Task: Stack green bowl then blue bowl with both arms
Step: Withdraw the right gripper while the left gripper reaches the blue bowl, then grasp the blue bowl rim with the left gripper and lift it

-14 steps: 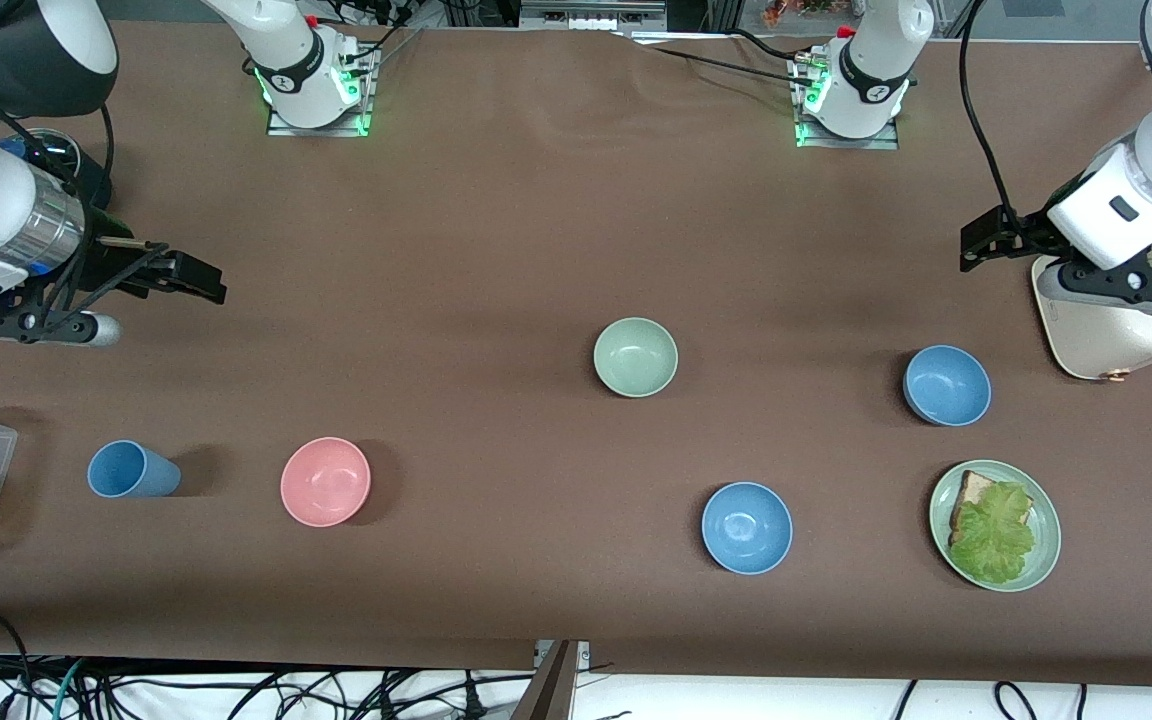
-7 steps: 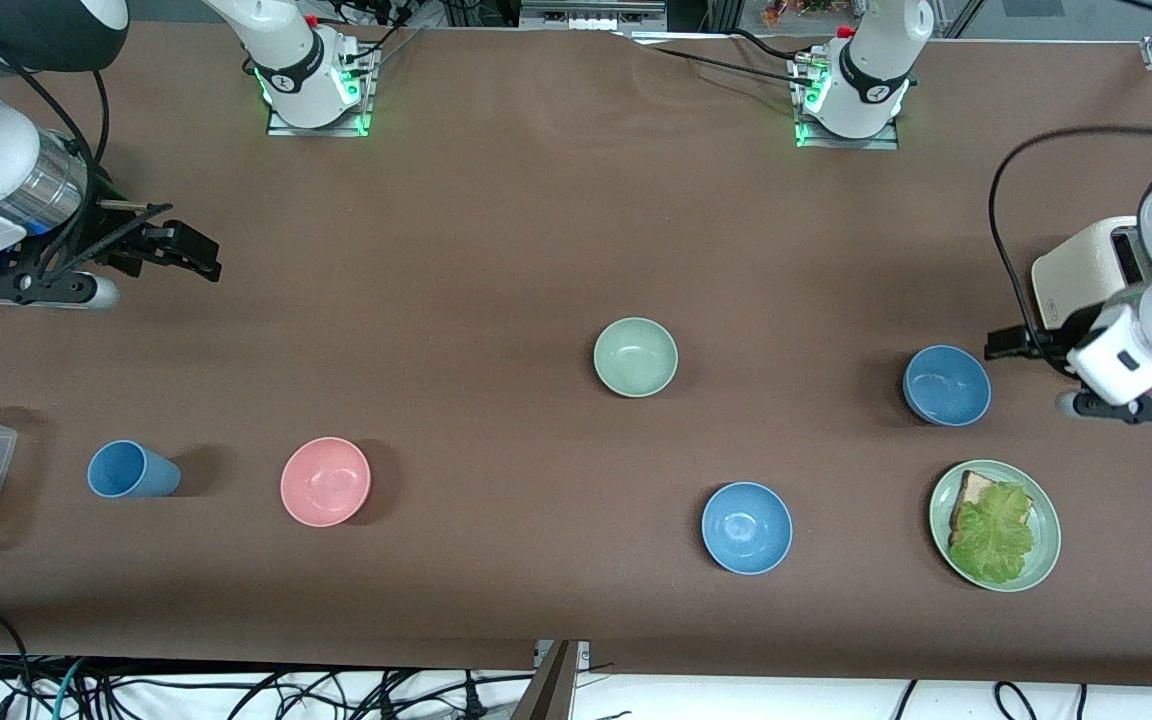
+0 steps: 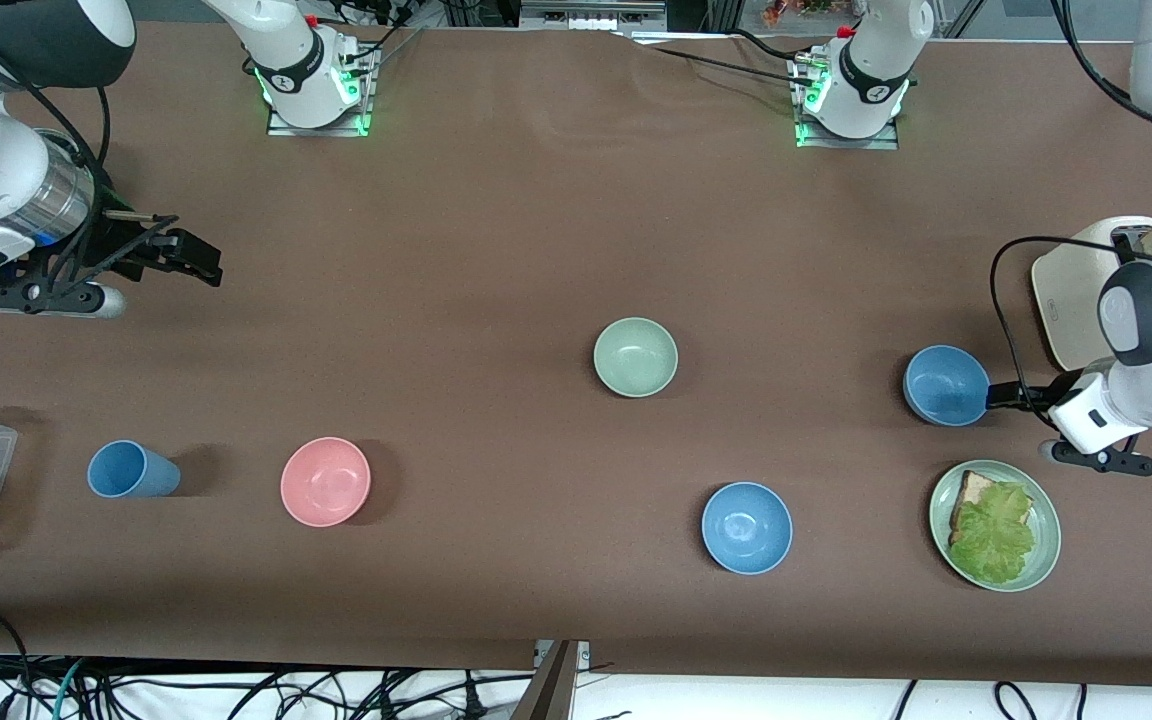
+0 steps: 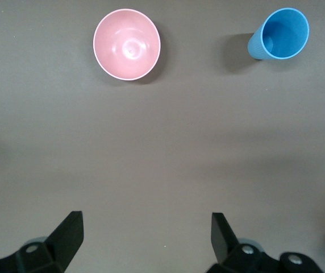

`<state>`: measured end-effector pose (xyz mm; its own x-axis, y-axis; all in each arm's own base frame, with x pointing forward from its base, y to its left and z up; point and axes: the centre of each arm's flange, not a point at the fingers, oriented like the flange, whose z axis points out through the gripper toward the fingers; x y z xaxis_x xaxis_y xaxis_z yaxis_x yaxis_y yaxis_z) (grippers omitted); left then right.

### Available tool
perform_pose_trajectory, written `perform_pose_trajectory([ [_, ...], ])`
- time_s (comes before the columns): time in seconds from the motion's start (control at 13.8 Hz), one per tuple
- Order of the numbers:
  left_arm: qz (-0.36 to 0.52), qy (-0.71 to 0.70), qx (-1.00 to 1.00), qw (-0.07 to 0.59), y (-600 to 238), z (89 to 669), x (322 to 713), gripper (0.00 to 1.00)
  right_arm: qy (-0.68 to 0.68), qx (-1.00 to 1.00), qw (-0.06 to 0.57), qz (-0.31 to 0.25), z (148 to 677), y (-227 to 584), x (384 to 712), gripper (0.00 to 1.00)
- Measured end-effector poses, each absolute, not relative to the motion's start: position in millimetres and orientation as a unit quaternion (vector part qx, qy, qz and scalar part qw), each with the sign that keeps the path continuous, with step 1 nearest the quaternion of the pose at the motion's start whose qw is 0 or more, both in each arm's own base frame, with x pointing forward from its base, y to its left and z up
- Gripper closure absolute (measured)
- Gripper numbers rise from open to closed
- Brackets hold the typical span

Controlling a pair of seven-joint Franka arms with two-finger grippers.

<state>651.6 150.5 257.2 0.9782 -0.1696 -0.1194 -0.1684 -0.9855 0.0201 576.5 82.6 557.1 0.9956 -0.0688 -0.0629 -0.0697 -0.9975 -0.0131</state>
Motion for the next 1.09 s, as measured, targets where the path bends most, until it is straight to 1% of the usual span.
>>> perform_pose_trajectory([
  [0.22,-0.073,-0.085,0.994,0.017,172,206,627,0.0,0.034,-0.999,0.003,0.031,558,80,577,0.0],
  [0.36,-0.084,-0.091,0.992,0.023,170,194,617,0.0,0.023,-0.999,0.003,0.031,558,79,577,0.0],
  [0.43,-0.086,-0.093,0.992,0.025,167,192,616,0.05,0.007,-1.0,0.003,0.031,558,79,577,0.0],
  [0.65,-0.087,-0.099,0.991,0.027,159,191,617,0.39,-0.032,-0.999,0.005,0.031,558,74,577,0.0],
  [0.72,-0.087,-0.101,0.991,0.027,157,191,618,0.48,-0.034,-0.999,0.005,0.031,558,73,577,0.0],
  [0.8,-0.087,-0.103,0.991,0.028,155,191,618,0.62,-0.035,-0.999,0.005,0.031,558,73,577,0.0],
  [1.01,-0.086,-0.105,0.99,0.03,151,194,619,0.92,-0.034,-0.999,0.005,0.032,557,71,578,0.0],
  [1.09,-0.085,-0.107,0.99,0.03,150,200,620,0.93,-0.033,-0.999,0.005,0.032,557,71,578,0.0],
])
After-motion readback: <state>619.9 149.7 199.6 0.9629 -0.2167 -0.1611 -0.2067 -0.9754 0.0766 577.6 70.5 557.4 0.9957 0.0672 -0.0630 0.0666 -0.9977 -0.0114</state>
